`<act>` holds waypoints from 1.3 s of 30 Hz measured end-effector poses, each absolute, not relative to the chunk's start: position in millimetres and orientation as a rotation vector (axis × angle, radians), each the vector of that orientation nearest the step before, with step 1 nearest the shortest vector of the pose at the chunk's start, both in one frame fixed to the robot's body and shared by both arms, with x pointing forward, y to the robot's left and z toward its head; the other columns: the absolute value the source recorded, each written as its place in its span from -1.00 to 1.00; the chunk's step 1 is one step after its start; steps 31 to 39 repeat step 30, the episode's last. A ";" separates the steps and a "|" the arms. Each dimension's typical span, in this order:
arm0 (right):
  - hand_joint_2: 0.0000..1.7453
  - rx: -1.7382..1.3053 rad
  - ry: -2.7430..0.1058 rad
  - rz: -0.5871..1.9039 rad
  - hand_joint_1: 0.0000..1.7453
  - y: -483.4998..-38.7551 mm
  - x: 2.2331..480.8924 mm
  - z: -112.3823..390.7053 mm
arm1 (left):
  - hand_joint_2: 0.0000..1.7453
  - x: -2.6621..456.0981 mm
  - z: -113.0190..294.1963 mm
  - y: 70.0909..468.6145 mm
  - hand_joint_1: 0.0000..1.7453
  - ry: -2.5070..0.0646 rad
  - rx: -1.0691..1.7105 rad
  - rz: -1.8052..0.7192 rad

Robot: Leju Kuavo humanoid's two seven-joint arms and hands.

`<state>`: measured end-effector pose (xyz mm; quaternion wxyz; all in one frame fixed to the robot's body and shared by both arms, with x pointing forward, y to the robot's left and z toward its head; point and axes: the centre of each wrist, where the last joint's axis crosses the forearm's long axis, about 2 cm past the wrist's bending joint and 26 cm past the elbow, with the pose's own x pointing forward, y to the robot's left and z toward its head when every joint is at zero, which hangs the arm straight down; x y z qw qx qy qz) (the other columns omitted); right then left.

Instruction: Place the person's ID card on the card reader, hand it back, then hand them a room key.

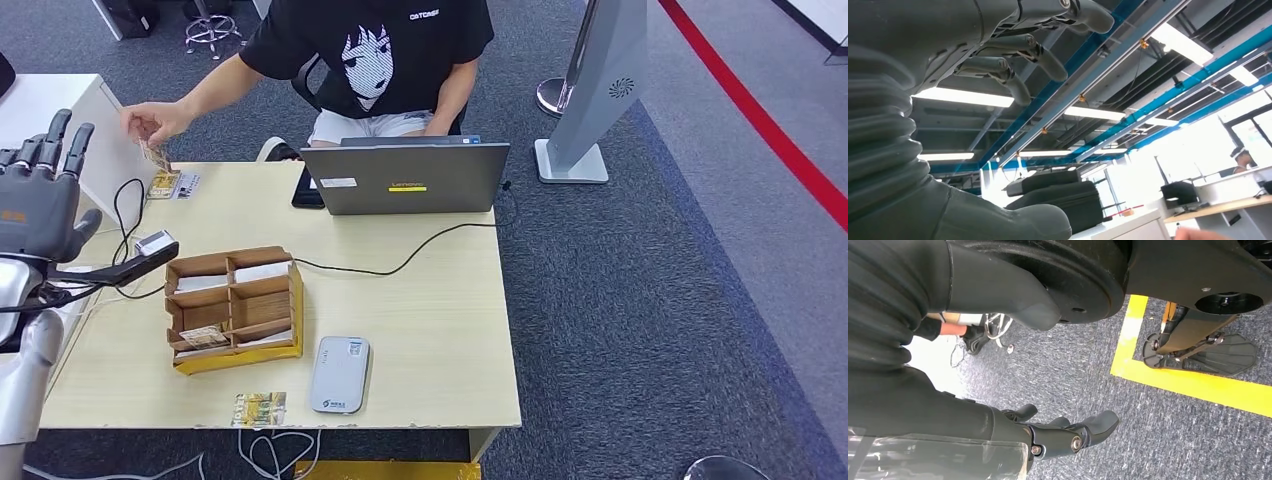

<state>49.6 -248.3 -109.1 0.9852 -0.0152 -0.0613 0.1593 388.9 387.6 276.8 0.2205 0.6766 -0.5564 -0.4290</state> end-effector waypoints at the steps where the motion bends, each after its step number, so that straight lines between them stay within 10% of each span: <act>1: 1.00 -0.031 -0.123 0.320 -1.00 -248.3 49.6 -109.1 | 1.00 388.2 277.0 385.0 -1.00 -1.546 1.871 -1.190; 10: 1.00 -0.037 -0.125 0.296 -1.00 -248.6 48.4 -109.2 | 1.00 350.5 263.8 353.4 -1.00 -1.801 1.868 -1.160; 18: 1.00 -0.077 -0.062 0.189 -1.00 -245.0 43.8 -109.3 | 1.00 236.5 221.7 297.8 -1.00 -2.268 1.467 -0.628; 39: 1.00 -0.126 -0.100 0.115 -1.00 -240.7 41.1 -109.0 | 1.00 149.8 202.9 313.5 -1.00 -2.261 1.375 -0.042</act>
